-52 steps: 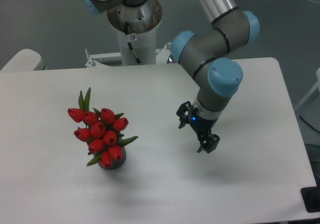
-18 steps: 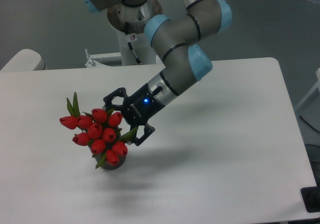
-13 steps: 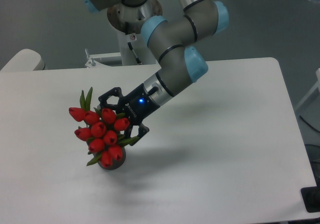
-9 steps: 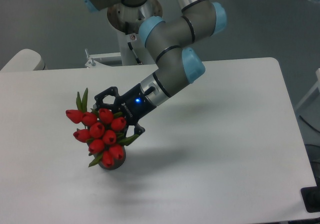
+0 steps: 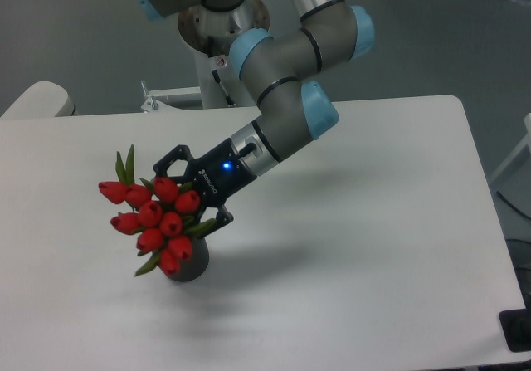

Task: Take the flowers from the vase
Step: 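Position the gripper around the tulip stems and close it, then lift the gripped tulip bouquet up out of the grey vase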

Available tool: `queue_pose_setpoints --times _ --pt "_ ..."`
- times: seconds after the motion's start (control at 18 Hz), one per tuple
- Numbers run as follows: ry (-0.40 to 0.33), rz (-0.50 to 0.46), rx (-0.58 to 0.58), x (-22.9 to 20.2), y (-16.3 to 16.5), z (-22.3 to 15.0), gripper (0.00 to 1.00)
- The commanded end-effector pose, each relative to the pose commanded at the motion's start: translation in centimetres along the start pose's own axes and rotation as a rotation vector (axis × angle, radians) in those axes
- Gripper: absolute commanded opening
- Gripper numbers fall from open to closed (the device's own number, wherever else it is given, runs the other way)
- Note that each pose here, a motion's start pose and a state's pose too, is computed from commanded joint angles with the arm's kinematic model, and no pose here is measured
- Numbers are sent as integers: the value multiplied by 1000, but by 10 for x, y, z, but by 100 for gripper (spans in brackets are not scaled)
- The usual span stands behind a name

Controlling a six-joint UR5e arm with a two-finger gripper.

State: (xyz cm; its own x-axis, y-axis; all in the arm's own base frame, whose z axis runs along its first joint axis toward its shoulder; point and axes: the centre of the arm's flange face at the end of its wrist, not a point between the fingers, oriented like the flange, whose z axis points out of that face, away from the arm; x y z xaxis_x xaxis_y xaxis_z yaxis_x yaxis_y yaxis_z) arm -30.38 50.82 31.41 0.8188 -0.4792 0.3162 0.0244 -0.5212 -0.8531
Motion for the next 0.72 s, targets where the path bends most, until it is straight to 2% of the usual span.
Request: queue_pose_setpoints --times 0.06,0.11,0.39,0.72 --pt "-1 -2 2 0 0 -1 1" --pt "-3 -3 4 -1 0 -2 0" --pt "-1 4 52 2 -9 -8 0" --pt "-20 28 149 16 -34 -35 1"
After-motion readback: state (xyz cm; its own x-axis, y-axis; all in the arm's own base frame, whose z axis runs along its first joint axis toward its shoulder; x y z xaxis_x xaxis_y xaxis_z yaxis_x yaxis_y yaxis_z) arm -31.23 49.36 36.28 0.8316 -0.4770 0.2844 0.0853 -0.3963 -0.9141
